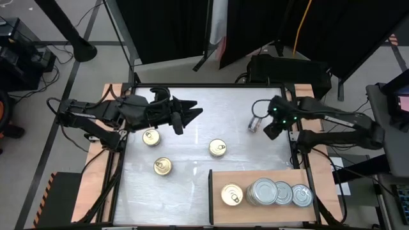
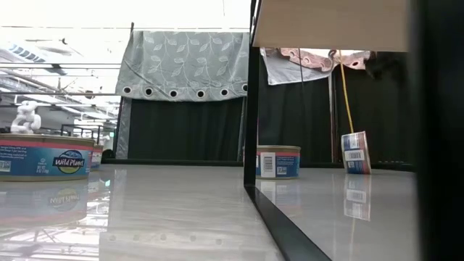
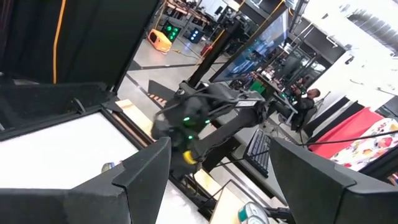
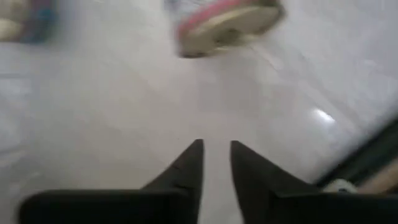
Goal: Stack canned seafood by type on shelf
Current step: Stack the blue-pink tuna can on top of the other blue-pink tuna can on the shelf
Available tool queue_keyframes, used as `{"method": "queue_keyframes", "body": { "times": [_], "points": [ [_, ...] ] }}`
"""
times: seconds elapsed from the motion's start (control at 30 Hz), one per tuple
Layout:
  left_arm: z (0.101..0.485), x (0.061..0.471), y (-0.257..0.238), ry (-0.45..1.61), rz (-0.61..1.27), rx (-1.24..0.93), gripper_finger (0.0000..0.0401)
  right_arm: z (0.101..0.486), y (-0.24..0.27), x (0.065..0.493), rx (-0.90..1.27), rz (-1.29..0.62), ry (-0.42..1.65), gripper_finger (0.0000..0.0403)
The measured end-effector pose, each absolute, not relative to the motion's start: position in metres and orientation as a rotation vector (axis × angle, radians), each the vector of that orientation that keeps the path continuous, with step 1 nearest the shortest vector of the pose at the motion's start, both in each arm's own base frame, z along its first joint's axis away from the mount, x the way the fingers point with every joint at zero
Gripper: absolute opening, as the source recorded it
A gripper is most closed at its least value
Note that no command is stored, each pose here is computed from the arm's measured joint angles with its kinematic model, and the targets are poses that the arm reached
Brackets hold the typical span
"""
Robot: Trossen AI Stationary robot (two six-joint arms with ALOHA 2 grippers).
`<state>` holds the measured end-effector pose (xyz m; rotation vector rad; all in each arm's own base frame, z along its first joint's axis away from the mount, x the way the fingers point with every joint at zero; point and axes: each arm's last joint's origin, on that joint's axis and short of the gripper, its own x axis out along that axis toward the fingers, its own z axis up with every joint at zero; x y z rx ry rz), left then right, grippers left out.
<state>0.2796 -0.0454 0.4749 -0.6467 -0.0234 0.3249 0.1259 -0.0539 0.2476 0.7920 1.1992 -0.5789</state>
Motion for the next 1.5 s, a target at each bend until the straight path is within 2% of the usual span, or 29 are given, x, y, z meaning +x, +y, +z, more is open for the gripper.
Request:
{"method": "queue_keyframes", "body": {
  "times": [0.07,0.13,0.33,0.47,0.73,1.17,1.5],
  "points": [
    [0.475,0.280,-0.045,-0.023,0.326,-0.639,0.0274,0.260,-0.050,0.126,0.772,-0.468,1.155,0.0121],
    [0.475,0.280,-0.045,-0.023,0.328,-0.635,0.0274,0.271,-0.048,0.131,0.657,-0.360,1.105,0.0170],
    [0.475,0.280,-0.043,-0.028,0.335,-0.636,0.0274,0.287,-0.049,0.147,0.088,-0.171,1.021,0.0319],
    [0.475,0.280,-0.044,-0.029,0.332,-0.637,0.0274,0.280,-0.052,0.154,-0.280,-0.095,1.067,0.0367],
    [0.475,0.280,-0.045,-0.027,0.328,-0.637,0.0274,0.256,-0.058,0.169,-0.619,0.150,1.182,0.0366],
    [0.475,0.280,-0.045,-0.014,0.330,-0.545,0.0274,0.231,-0.065,0.195,-0.811,0.365,1.257,0.0365],
    [0.478,0.280,-0.046,-0.036,0.321,-0.518,0.0274,0.203,-0.072,0.215,-0.805,0.459,1.338,0.0365]
  ]
}}
